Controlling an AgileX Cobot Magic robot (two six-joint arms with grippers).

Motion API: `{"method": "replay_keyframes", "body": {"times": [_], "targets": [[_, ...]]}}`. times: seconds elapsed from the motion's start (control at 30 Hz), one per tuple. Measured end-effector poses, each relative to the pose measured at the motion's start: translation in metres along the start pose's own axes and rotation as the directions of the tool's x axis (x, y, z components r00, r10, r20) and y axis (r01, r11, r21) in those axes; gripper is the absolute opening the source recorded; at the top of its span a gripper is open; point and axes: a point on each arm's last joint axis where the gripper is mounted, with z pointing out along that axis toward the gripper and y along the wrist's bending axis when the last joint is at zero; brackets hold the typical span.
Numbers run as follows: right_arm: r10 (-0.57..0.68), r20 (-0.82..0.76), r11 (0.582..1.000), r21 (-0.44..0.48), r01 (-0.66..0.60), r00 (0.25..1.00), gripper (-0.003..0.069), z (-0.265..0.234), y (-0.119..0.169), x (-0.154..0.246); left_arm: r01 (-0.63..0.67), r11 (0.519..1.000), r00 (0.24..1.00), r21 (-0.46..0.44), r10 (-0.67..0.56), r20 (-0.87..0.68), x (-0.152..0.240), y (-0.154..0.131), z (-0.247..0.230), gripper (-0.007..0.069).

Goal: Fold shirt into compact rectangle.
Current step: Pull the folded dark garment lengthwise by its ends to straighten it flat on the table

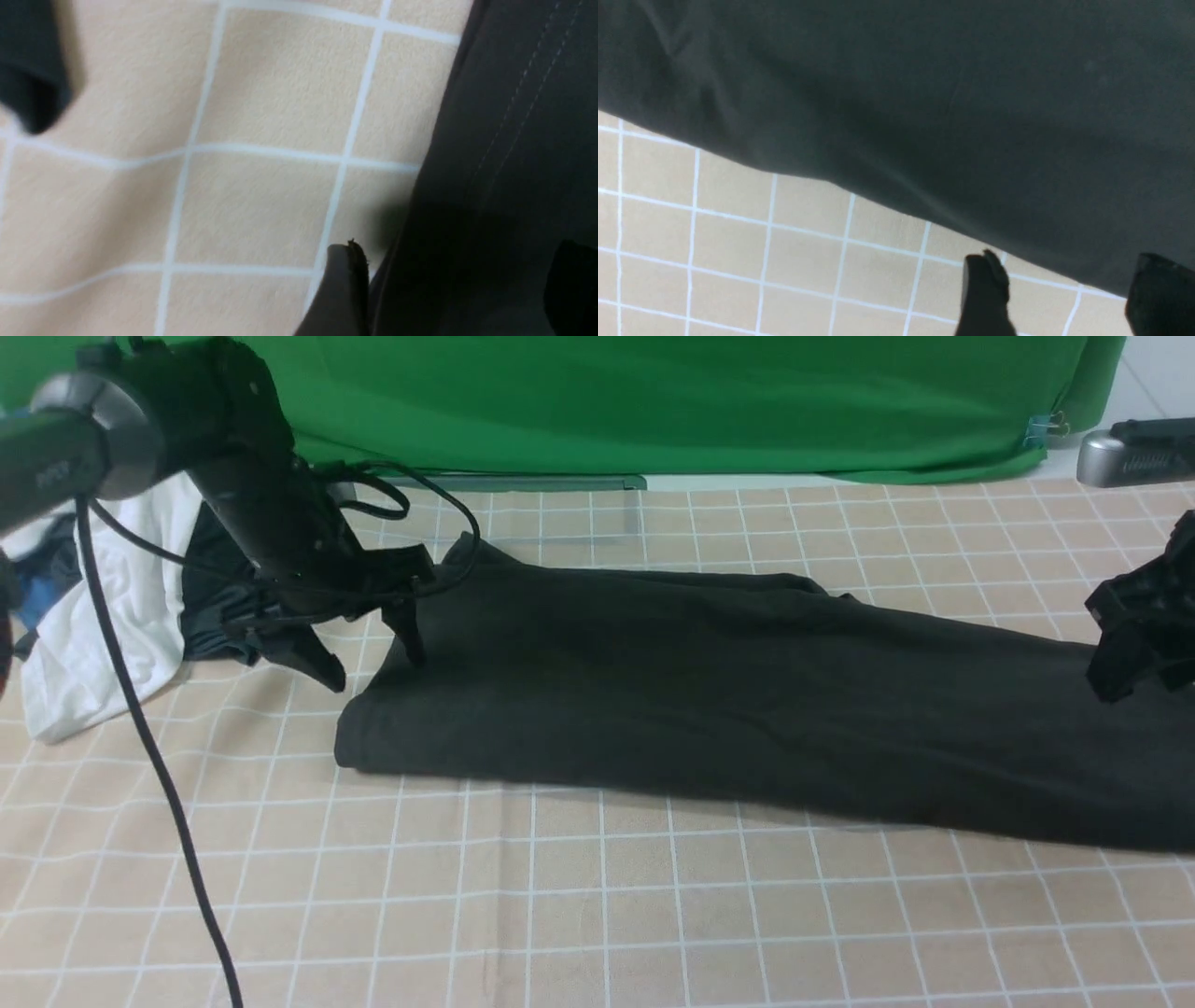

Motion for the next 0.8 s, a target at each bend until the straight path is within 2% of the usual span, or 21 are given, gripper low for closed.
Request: {"method": "replay_keyframes", "body": {"times": [0.3,0.47,0.6,0.7,0.77,0.8], "targets": [[0.003,0.017,1.0,0.002,-0.003,1.0,0.0425,0.0,0.0,-0.002,0.003,0.998,1.0,0.069,-0.003,0.0,-0.005,-0.001,0.021,0.0524],[0.003,0.03,1.0,0.003,-0.003,1.0,0.0426,0.0,0.0,-0.003,0.045,0.989,0.999,0.144,-0.048,0.013,-0.007,-0.007,0.023,0.0498],[0.003,0.033,1.0,0.004,-0.003,0.999,0.0427,0.0,0.0,-0.003,0.073,0.98,0.997,0.183,-0.076,0.01,-0.008,-0.01,0.026,0.0418],[0.003,0.033,1.0,0.004,-0.003,0.999,0.0427,0.0,0.0,-0.003,0.087,0.975,0.996,0.203,-0.091,0.014,-0.009,-0.011,0.028,0.033],[0.003,0.033,1.0,0.004,-0.003,0.999,0.0427,0.0,0.0,-0.003,0.105,0.968,0.994,0.23,-0.112,0.016,-0.011,-0.013,0.029,0.0244],[0.003,0.033,1.0,0.004,-0.003,0.999,0.0427,0.0,0.0,-0.003,0.107,0.967,0.993,0.232,-0.114,0.018,-0.011,-0.014,0.029,0.0235]]}}
